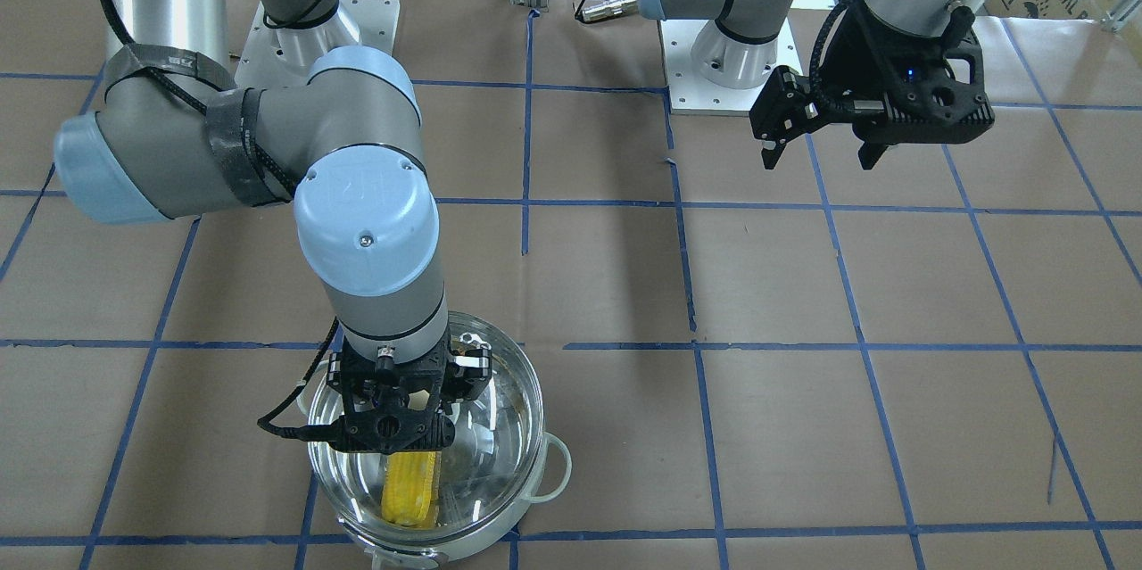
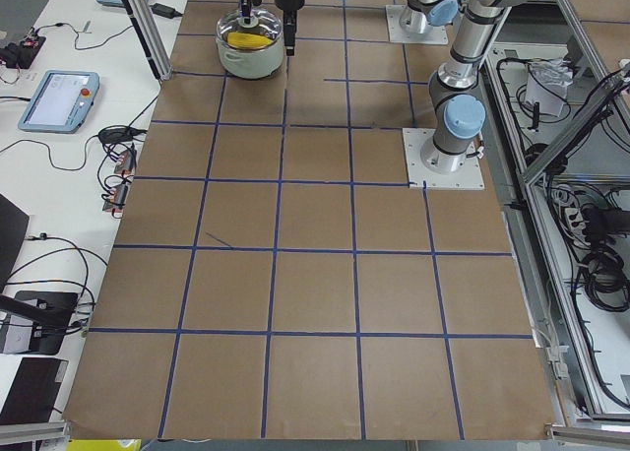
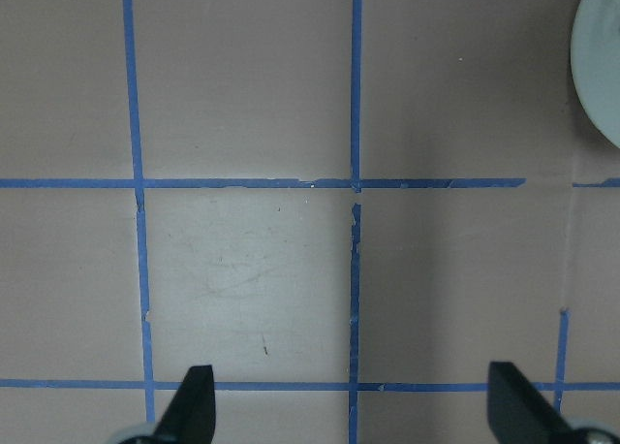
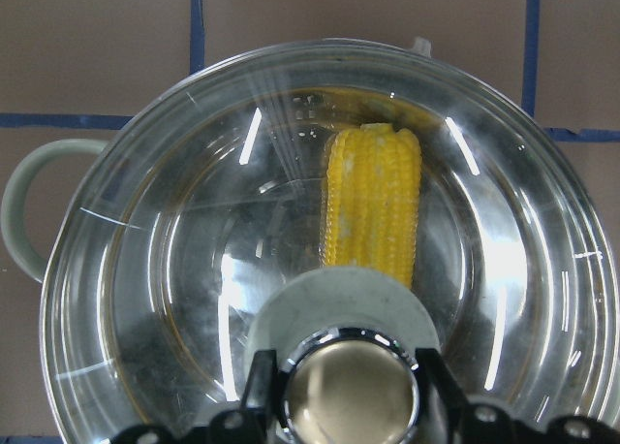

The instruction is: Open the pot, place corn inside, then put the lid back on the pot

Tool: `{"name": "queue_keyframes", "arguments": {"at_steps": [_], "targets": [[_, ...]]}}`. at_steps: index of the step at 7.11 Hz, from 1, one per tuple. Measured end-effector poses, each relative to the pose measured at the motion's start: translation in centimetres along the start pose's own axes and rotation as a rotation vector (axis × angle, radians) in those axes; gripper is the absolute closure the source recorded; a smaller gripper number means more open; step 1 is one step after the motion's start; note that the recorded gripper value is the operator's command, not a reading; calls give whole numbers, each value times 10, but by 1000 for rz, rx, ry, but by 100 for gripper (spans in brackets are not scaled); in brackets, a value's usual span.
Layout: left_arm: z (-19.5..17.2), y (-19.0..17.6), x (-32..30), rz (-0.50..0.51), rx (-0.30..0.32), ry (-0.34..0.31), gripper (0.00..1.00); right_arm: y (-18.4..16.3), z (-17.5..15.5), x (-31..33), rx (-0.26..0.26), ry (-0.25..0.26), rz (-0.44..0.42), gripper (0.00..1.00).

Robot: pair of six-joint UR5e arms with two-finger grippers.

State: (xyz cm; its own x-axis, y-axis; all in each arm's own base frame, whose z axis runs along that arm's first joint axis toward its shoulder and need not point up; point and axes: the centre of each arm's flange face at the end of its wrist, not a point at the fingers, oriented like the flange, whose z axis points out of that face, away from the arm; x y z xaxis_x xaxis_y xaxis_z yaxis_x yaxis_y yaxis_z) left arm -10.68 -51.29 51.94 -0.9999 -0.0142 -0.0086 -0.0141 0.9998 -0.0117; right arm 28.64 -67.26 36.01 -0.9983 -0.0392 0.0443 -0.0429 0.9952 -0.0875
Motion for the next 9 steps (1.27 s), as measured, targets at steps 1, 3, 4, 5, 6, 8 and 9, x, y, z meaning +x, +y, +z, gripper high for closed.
{"name": "queue_keyframes", "arguments": {"at_steps": [1,3,4,5,6,8,9], "targets": [[-1,0,0,0,3,0,0,0,0,-1,0,0,-2,65],[-2,1,0,0,5,0,0,0,-1,-2,3,-1,-3,35],[-2,1,0,0,6,1,0,-2,-3,-1,7,-2,-4,33],[-3,1,0,1,8,1,0,-3,-3,1,10,-2,-5,32],[-3,1,0,1,10,1,0,-5,-4,4,14,-2,-3,29],[-3,0,0,1,13,1,0,-13,-17,15,42,-1,8,27],[-3,1,0,1,13,1,0,-16,-31,22,55,3,16,27]]}}
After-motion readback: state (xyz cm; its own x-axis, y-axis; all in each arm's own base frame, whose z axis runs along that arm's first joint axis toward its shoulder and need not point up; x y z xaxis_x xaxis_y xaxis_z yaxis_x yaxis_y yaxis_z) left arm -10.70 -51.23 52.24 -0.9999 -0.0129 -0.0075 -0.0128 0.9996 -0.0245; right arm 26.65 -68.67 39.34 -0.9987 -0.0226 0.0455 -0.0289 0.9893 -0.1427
